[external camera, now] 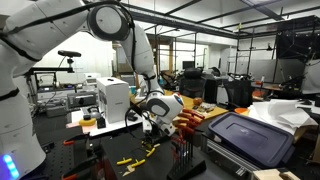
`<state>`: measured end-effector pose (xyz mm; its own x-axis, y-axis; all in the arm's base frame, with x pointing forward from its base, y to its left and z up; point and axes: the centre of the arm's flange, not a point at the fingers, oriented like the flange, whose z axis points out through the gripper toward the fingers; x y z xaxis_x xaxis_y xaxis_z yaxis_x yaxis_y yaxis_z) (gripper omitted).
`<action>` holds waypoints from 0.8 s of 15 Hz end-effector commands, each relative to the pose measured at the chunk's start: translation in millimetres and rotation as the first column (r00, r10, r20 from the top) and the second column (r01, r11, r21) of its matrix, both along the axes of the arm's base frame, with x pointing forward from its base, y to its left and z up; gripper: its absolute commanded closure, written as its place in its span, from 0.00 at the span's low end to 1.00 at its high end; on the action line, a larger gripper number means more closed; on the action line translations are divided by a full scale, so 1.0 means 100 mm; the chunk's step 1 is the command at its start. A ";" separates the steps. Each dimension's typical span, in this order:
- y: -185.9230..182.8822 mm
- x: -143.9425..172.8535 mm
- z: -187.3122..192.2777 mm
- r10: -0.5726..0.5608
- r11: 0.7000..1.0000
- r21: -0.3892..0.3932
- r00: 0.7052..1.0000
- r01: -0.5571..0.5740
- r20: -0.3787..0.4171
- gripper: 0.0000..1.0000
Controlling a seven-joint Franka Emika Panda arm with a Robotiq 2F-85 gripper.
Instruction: Pick up the yellow object tool and put on the table
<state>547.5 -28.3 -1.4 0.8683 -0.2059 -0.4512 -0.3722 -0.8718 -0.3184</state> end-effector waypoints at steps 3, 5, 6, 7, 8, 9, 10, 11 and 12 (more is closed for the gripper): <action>0.12 -0.03 0.06 -0.085 0.987 -0.134 0.996 0.087 0.021 0.44; 0.19 -0.01 0.08 -0.115 0.978 -0.171 0.993 0.115 0.014 0.28; 0.22 0.00 0.08 -0.131 0.973 -0.189 0.991 0.130 0.007 0.22; 0.25 0.00 0.09 -0.145 0.967 -0.210 0.989 0.143 0.006 0.13; 0.30 0.01 0.11 -0.162 0.961 -0.227 0.987 0.158 0.003 0.07; 0.35 0.01 0.13 -0.170 0.957 -0.238 0.985 0.165 -0.001 0.01; 0.40 0.01 0.14 -0.174 0.953 -0.251 0.985 0.167 -0.007 0.00; 0.45 0.02 0.15 -0.177 0.949 -0.268 0.984 0.168 -0.010 0.00; 0.51 0.02 0.16 -0.172 0.946 -0.280 0.985 0.162 -0.010 0.00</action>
<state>555.2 8.9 -1.6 0.8032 -0.4376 -0.4043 -0.5189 -0.8473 -0.1138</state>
